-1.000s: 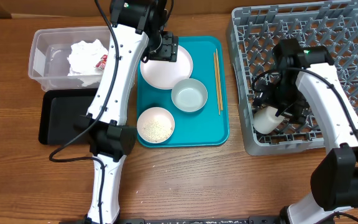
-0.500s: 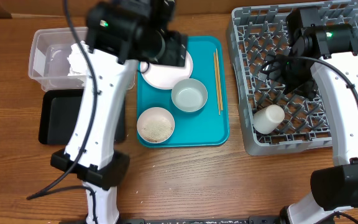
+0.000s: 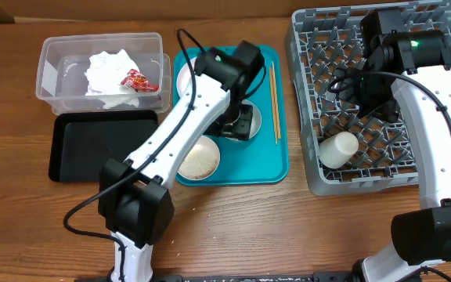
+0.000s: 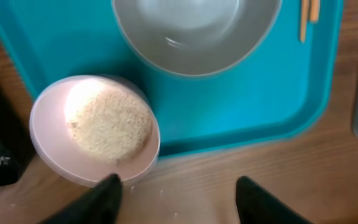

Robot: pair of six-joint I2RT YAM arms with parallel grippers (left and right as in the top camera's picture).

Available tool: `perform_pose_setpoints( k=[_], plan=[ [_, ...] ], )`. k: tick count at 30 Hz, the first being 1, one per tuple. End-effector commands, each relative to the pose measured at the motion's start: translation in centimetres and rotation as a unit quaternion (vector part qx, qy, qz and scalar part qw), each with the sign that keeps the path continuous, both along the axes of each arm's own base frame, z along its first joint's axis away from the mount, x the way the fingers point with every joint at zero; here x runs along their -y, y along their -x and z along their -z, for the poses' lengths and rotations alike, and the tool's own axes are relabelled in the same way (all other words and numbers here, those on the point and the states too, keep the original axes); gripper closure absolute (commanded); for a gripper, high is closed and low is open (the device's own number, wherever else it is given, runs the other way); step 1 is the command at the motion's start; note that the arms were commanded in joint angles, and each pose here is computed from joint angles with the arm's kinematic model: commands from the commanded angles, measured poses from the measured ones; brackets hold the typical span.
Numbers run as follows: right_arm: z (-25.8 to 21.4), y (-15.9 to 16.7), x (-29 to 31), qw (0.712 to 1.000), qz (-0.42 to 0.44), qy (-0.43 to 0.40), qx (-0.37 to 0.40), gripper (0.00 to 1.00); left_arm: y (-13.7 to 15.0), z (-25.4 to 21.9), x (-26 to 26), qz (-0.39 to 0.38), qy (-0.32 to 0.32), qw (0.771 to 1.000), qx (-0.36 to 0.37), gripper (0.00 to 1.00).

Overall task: Sort waste into correct bins and load items into the dishwasher
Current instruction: 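Grasp the pink rice bowl with the left gripper and lift it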

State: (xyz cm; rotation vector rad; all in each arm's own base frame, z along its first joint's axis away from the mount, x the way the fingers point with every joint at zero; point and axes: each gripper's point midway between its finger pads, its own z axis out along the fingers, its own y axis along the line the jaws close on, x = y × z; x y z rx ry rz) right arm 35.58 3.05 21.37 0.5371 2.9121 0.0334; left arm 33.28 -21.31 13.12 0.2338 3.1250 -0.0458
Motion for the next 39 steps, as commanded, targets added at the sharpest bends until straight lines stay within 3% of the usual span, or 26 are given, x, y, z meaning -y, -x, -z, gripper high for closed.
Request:
perform_pose_setpoints(
  k=[1, 10, 20, 23, 26, 32, 39],
  plan=[
    [-0.9, -0.4, 0.0, 1.0, -0.002, -0.002, 0.016, 0.02, 0.5, 2.6, -0.7, 0.017, -0.021, 1.0, -0.009, 0.44],
    [-0.9, -0.3, 0.0, 1.0, -0.002, -0.002, 0.015, 0.02, 1.9, 7.3, -1.5, 0.009, -0.034, 0.999, -0.03, 0.51],
    [-0.9, -0.4, 0.0, 1.0, -0.002, -0.001, 0.016, 0.02, 3.2, 10.0, -2.3, 0.007, -0.042, 0.998, -0.046, 0.73],
    [-0.9, -0.4, 0.0, 1.0, -0.002, -0.001, 0.017, 0.02, 3.1, 10.0, -2.3, 0.007, -0.041, 0.998, -0.045, 0.96],
    [-0.9, -0.4, 0.0, 1.0, -0.002, -0.001, 0.017, 0.02, 3.0, 9.8, -2.2, 0.008, -0.041, 0.998, -0.043, 0.96],
    [-0.9, -0.4, 0.0, 1.0, -0.013, 0.001, 0.017, 0.02, 2.0, 6.7, -2.2, 0.007, -0.038, 0.999, -0.038, 0.96],
    [-0.9, -0.3, 0.0, 1.0, -0.013, 0.001, 0.015, 0.02, -0.5, -2.8, -3.3, 0.006, 0.018, 1.0, 0.014, 0.96]
  ],
)
